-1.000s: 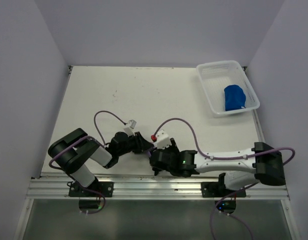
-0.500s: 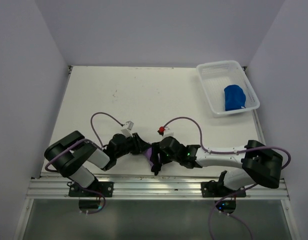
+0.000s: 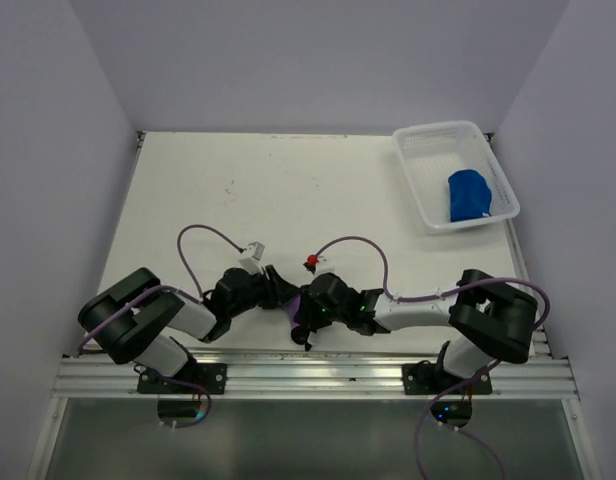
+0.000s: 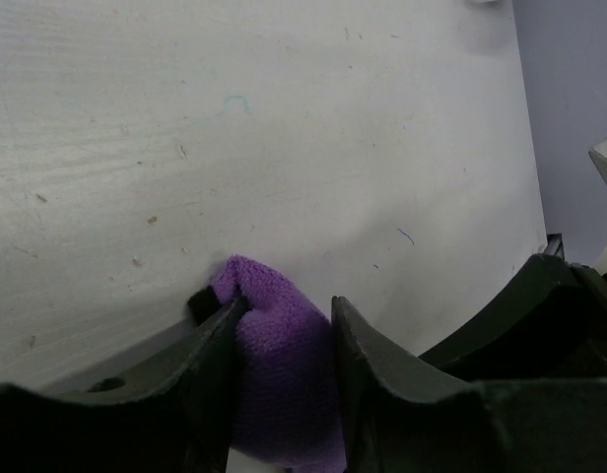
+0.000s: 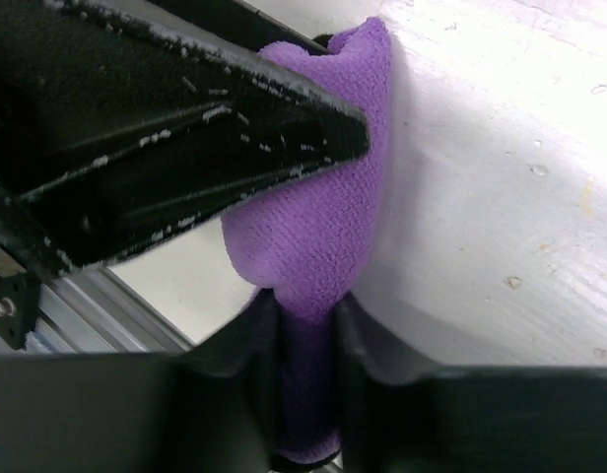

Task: Roll the towels
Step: Roll the towel, then place the rolled towel into the container

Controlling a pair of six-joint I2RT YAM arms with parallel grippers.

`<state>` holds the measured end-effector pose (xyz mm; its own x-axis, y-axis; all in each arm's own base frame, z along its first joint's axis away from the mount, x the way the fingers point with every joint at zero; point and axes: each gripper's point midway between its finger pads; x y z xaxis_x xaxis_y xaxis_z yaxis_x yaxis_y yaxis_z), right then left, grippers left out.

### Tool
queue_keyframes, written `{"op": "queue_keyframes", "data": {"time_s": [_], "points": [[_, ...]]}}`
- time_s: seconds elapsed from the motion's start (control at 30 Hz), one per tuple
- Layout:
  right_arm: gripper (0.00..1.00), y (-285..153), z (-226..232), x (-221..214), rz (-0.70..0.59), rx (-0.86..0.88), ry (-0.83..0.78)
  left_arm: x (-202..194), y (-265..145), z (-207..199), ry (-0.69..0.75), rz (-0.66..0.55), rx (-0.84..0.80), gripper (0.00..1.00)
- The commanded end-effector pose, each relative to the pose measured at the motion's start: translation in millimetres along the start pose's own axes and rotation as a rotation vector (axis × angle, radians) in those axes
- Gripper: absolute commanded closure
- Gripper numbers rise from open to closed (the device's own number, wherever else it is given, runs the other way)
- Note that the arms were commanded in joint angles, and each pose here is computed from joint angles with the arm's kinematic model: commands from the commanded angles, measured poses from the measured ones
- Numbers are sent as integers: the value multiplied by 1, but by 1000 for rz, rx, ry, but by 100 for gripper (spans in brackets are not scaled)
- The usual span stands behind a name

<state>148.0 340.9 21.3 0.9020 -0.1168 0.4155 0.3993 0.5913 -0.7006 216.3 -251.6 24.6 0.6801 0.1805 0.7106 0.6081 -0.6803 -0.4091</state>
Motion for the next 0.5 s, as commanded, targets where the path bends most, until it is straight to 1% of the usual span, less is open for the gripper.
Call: {"op": "queue_keyframes", "data": {"time_s": [0.0, 0.03, 0.07, 0.1, 0.13, 0.2, 0.23, 0.27, 0.3, 0.33, 0.37, 0.4, 0.43, 0.47], "points": [[84, 5, -9, -6, 14, -46, -3, -35, -13, 37, 33, 126, 157, 53], [88, 3, -11, -5, 14, -58, -6, -27, -10, 36, 43, 109, 160, 51], [92, -1, -8, 0, -2, -56, -14, -25, -11, 36, 49, 119, 176, 48], [100, -3, -6, 3, -14, -58, -17, -21, -11, 36, 58, 116, 184, 45], [100, -6, -8, 4, -12, -70, -22, -8, -10, 33, 74, 97, 196, 41], [100, -13, -3, 10, -27, -64, -33, 8, -12, 30, 84, 66, 206, 37], [100, -15, -4, 11, -28, -70, -41, 22, -11, 25, 98, 39, 205, 34], [100, -20, -4, 13, -33, -75, -49, 38, -17, 28, 100, 2, 236, 29], [100, -23, -4, 17, -37, -75, -51, 48, -20, 27, 107, -19, 243, 27], [100, -26, -5, 18, -37, -82, -54, 72, -23, 19, 129, -73, 235, 26], [100, -28, -6, 21, -41, -84, -62, 79, -28, 27, 127, -72, 270, 23], [100, -33, -4, 30, -58, -78, -54, 90, -31, 28, 132, -88, 279, 22], [100, -37, -7, 33, -55, -85, -56, 111, -35, 22, 155, -128, 275, 22], [100, -39, -7, 39, -62, -82, -69, 117, -40, 30, 154, -129, 310, 21]]}}
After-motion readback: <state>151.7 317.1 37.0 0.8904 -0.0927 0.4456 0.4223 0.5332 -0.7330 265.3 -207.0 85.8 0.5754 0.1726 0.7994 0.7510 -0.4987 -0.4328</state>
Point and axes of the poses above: each gripper's point midway between its finger pads, its own y axis out along the fingers, its own z axis along the line the jaws close on, x = y × z, and after that the axes turned 14 degrees about y, right-handed
